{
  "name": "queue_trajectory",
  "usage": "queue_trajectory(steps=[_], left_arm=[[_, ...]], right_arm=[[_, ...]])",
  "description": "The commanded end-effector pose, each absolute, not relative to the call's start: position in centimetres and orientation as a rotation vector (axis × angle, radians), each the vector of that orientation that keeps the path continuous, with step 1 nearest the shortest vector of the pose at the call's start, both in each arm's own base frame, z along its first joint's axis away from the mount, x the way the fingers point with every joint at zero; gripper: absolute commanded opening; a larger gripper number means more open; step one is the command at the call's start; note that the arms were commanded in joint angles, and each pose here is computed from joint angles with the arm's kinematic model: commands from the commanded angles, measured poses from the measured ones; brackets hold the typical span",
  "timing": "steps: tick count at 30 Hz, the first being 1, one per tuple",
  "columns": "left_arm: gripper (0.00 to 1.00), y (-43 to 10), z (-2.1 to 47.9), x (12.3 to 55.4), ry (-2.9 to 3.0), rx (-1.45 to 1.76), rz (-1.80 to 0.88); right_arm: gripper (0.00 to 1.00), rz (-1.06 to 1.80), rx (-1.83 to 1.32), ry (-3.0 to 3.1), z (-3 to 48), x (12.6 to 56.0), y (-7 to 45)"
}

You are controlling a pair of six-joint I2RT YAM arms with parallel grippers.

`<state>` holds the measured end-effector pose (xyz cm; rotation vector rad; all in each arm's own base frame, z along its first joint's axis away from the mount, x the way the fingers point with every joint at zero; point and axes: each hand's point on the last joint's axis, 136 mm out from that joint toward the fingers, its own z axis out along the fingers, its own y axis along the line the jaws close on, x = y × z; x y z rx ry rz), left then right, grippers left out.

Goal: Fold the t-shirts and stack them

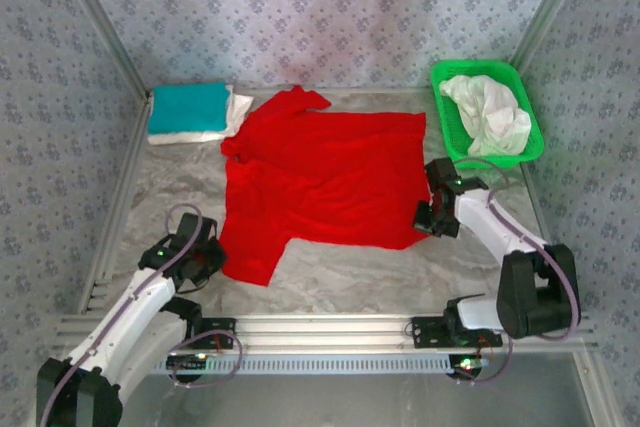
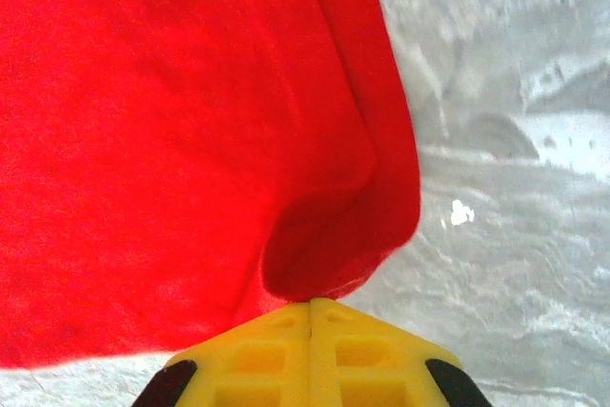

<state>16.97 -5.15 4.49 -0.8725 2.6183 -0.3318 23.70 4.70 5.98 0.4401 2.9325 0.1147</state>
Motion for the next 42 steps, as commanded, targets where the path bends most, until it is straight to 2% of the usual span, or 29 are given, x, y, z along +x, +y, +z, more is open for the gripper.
queue_trajectory(steps=[1,5,9,15,16,17,18,21,24,27,30,42], left_arm=[[0.00,-5.2,4.2,16.3,2.646,-0.851,-0.341],[0.00,-4.8,5.0,16.0,2.619,-0.826,-0.337],[0.00,-5.1,6.7,16.4,2.518,-0.832,-0.431],[0.00,-5.3,10.2,16.8,2.429,-0.813,-0.508],[0.00,-5.6,10.4,16.9,2.427,-0.795,-0.520],[0.00,-5.7,10.5,17.1,2.427,-0.784,-0.524],[0.00,-5.7,10.5,17.3,2.426,-0.779,-0.523],[0.00,-6.1,10.3,17.8,2.430,-0.771,-0.536],[0.00,-6.5,10.2,18.1,2.439,-0.752,-0.549],[0.00,-6.2,9.5,17.8,2.453,-0.762,-0.520],[0.00,-6.3,8.7,17.9,2.454,-0.777,-0.534],[0.00,-6.3,8.0,17.8,2.481,-0.788,-0.512]], right_arm=[[0.00,0.138,0.495,2.928,6.3,21.9,4.5],[0.00,0.144,0.545,2.870,7.2,20.2,3.6],[0.00,0.293,0.638,2.800,8.2,19.8,4.1],[0.00,0.344,0.732,2.620,11.2,19.8,3.1],[0.02,0.323,0.767,2.611,10.9,19.5,2.7],[0.17,0.318,0.788,2.626,10.4,19.3,2.6],[0.27,0.319,0.811,2.654,9.6,19.1,2.6],[0.38,0.333,0.858,2.694,7.3,19.2,2.7],[0.40,0.450,0.944,2.649,6.2,19.7,2.8],[0.49,0.502,0.994,2.646,5.5,20.3,2.7],[0.52,0.527,0.957,2.700,4.7,20.6,3.1],[0.52,0.497,1.017,2.693,2.7,21.6,2.5]])
